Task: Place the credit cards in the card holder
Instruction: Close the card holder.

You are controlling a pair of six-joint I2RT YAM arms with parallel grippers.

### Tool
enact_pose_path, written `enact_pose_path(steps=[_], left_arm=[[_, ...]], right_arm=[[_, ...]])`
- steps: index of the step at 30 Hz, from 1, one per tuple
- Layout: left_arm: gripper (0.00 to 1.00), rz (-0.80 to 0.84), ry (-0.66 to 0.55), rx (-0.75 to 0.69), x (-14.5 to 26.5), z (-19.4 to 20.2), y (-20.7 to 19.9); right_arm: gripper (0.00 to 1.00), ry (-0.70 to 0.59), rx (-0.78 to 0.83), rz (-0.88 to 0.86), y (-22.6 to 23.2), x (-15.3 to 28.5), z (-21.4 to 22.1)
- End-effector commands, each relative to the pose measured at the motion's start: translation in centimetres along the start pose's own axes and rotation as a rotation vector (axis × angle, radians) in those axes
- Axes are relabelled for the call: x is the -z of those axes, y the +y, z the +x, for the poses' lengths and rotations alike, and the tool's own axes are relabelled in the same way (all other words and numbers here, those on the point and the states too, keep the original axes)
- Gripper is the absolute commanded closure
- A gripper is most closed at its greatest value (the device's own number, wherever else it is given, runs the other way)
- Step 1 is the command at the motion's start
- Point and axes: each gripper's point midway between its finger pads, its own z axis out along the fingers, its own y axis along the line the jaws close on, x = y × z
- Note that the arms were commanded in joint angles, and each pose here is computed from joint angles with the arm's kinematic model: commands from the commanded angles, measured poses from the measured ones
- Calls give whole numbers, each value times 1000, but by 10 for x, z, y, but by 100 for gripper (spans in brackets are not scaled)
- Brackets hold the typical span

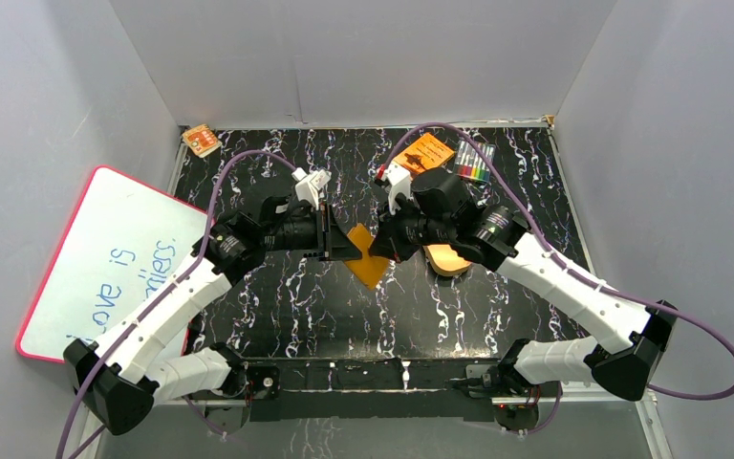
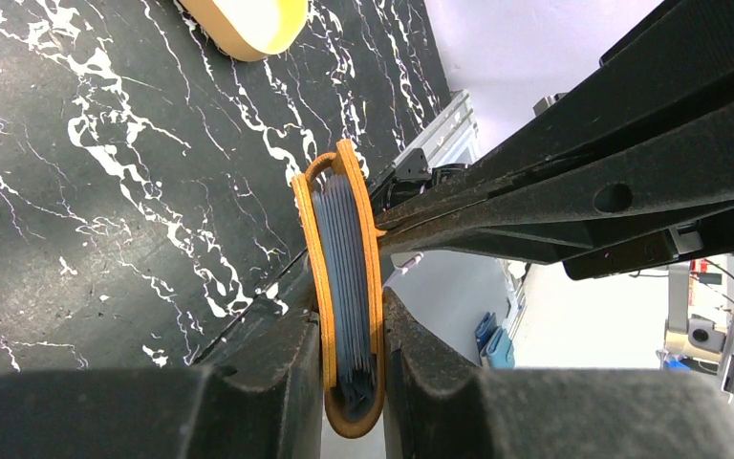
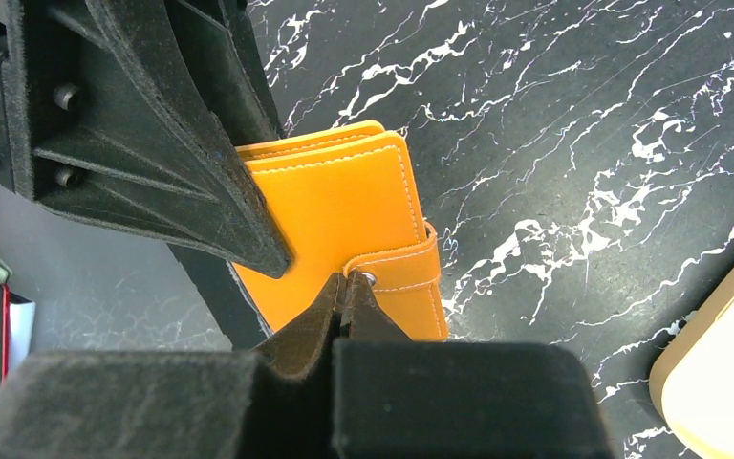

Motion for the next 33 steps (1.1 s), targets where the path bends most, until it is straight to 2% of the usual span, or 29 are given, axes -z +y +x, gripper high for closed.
enact_pose_path(steps=[1, 23, 31, 33], left_arm=[[100, 434, -127, -210, 43, -28, -114], [100, 404, -135, -203, 45, -21, -105], [100, 345, -124, -190, 38, -18, -89], [100, 326, -125, -187, 36, -17, -85]], right_arm=[[100, 42, -15, -137, 30, -21, 14], [100, 36, -16, -138, 33, -14, 14], [100, 19, -9, -159, 39, -9, 9], [93, 14, -11, -175, 43, -7, 6]])
